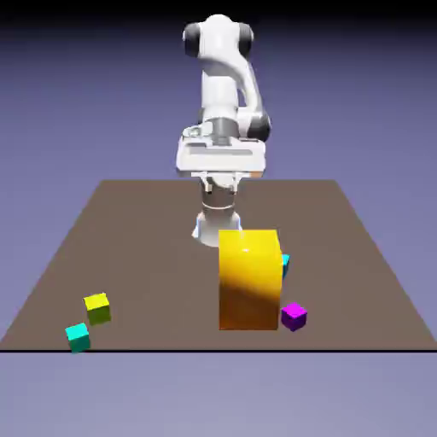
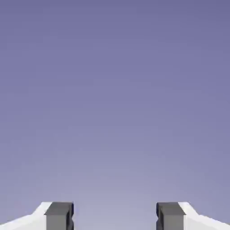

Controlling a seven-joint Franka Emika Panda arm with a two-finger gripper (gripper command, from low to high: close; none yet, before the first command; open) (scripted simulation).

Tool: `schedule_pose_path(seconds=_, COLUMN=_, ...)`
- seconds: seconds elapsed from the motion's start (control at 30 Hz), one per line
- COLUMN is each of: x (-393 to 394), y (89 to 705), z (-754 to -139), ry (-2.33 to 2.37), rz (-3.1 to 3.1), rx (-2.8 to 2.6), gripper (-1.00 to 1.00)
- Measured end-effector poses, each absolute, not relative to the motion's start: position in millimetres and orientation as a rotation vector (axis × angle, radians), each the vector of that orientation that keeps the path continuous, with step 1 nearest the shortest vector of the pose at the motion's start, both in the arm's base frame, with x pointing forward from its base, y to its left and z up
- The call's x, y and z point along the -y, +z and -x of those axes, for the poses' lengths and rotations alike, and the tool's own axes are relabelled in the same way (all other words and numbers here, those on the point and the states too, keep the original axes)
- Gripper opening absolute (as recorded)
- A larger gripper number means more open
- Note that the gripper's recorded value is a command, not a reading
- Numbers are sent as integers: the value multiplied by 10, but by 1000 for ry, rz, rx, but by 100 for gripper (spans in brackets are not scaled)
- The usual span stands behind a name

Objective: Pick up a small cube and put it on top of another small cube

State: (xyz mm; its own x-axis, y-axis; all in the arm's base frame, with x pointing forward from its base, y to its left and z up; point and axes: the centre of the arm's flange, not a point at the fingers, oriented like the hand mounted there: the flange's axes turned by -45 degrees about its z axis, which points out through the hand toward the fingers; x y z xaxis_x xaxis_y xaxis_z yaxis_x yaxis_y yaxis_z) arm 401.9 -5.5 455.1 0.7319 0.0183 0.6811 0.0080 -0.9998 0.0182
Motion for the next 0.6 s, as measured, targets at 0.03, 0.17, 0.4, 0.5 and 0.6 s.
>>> schedule_pose_path(seconds=0.03, x=143, y=4520, z=-4120, ry=1087, rz=-2932, rx=28, gripper=0)
schedule_pose_path(seconds=0.17, x=529, y=4361, z=-4491, ry=856, rz=-3004, rx=230, gripper=0)
schedule_pose_path(seconds=0.4, x=1339, y=3947, z=-4978, ry=445, rz=-3075, rx=604, gripper=0)
schedule_pose_path(seconds=0.5, x=1730, y=3724, z=-5107, ry=267, rz=-3084, rx=769, gripper=0)
schedule_pose_path(seconds=0.6, x=2060, y=3476, z=-5211, ry=86, rz=-3087, rx=913, gripper=0)
